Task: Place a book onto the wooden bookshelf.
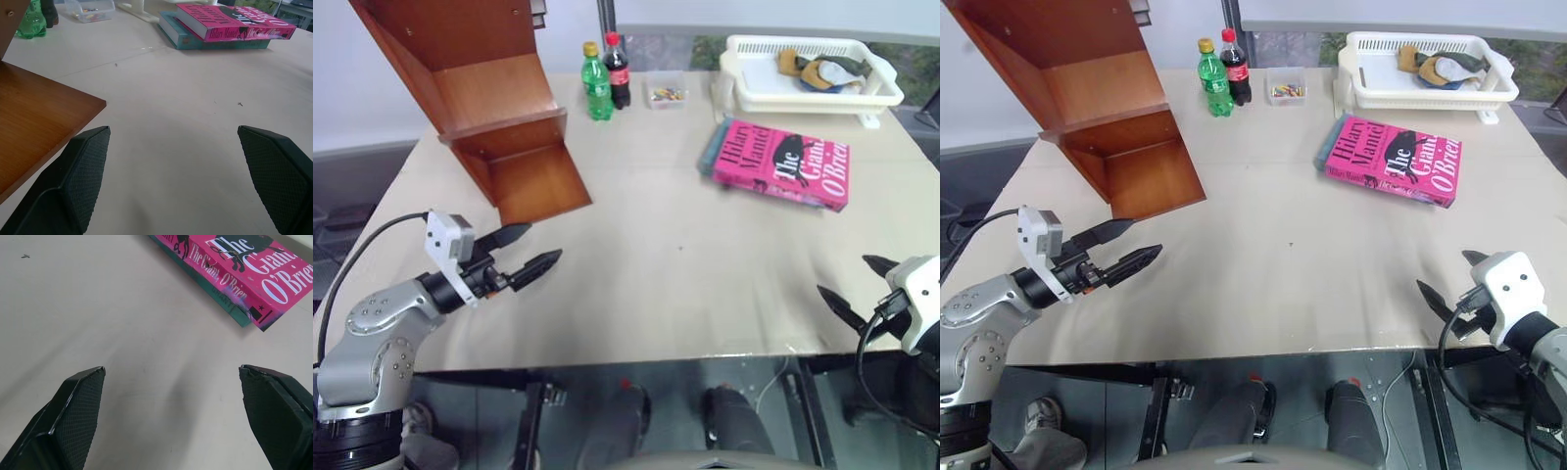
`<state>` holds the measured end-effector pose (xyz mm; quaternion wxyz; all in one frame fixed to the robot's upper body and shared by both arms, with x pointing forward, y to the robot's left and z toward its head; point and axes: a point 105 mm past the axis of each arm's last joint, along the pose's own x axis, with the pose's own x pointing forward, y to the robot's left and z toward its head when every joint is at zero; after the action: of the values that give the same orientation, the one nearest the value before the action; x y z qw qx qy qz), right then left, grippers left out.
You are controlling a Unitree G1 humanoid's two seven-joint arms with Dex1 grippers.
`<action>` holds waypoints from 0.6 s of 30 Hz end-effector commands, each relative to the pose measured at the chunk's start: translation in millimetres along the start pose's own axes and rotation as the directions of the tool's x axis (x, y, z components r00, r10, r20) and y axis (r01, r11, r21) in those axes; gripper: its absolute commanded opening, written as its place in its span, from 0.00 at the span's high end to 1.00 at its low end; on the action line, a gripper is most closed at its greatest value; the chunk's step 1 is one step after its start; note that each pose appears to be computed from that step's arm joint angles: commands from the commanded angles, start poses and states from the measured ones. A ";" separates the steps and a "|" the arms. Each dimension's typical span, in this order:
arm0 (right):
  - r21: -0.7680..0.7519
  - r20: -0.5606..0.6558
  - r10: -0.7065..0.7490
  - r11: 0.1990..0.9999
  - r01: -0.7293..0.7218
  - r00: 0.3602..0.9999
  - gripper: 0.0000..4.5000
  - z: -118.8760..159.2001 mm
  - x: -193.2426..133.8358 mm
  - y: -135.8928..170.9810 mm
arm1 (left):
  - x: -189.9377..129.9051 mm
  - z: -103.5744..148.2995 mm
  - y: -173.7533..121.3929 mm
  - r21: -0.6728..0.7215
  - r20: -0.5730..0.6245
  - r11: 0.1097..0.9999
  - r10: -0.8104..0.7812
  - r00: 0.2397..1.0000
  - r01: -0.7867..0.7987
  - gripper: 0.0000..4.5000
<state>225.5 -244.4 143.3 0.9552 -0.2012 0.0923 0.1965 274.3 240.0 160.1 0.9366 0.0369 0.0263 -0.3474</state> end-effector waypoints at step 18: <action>0.112 -0.011 -0.203 0.973 0.203 0.979 0.48 -2.5 29.4 -50.7 | 16.5 33.8 -25.5 0.032 0.126 0.991 -0.137 0.983 0.134 0.00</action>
<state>267.6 -269.7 145.8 0.9768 -0.1552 0.0897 0.1168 273.7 219.3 179.5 0.9203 0.0144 -0.0130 -0.3907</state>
